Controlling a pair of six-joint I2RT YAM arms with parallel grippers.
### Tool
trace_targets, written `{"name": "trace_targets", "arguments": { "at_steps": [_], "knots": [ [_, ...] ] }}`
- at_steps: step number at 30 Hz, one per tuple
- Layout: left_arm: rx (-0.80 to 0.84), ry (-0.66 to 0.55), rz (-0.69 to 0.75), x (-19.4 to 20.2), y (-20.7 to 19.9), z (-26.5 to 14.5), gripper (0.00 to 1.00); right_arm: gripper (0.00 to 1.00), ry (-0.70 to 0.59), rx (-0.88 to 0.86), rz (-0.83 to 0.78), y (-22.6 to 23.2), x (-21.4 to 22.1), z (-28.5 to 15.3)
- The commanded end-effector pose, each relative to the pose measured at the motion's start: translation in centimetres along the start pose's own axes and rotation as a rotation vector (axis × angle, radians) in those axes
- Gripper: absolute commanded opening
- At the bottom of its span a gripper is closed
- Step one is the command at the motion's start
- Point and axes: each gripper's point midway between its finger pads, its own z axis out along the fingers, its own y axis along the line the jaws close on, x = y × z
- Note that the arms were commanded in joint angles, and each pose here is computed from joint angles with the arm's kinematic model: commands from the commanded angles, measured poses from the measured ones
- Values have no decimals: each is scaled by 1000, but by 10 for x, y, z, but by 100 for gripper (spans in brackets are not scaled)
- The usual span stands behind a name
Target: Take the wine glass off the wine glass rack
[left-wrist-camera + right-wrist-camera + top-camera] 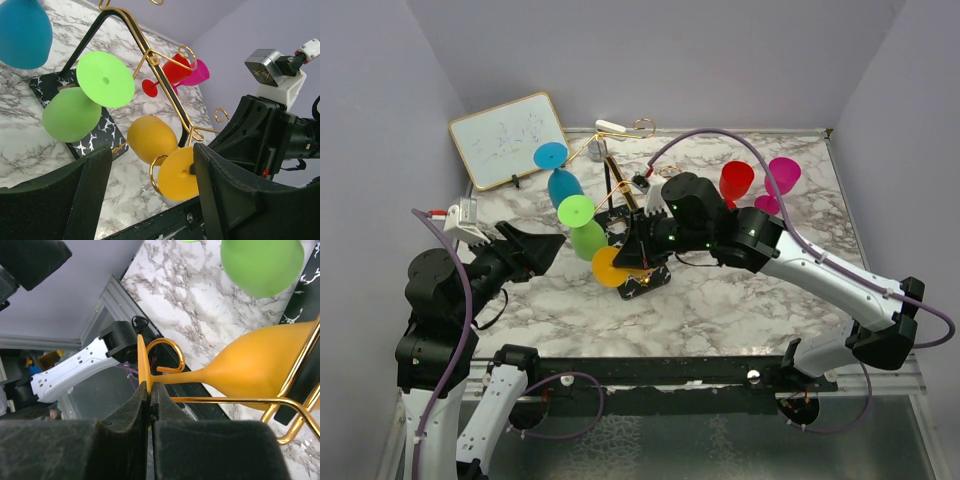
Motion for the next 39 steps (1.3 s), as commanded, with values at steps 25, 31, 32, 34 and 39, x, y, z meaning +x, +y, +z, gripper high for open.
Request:
{"name": "trace_targets", "arguments": {
  "at_steps": [25, 31, 32, 34, 39],
  "knots": [
    [34, -57, 16, -17, -19, -14, 68, 1, -332, -145, -88, 72, -111, -31],
    [35, -70, 5, -20, -21, -16, 68, 1, -413, -202, -98, 92, -124, -71],
    [35, -71, 4, -20, -21, -16, 68, 1, -429, -210, -106, 96, -127, -80],
    [39, -71, -4, -20, -22, -15, 68, 1, -459, -219, -135, 102, -132, -97],
    [83, -66, -40, -21, -27, -6, 68, 1, -560, -198, -535, 110, -141, -140]
  ]
}}
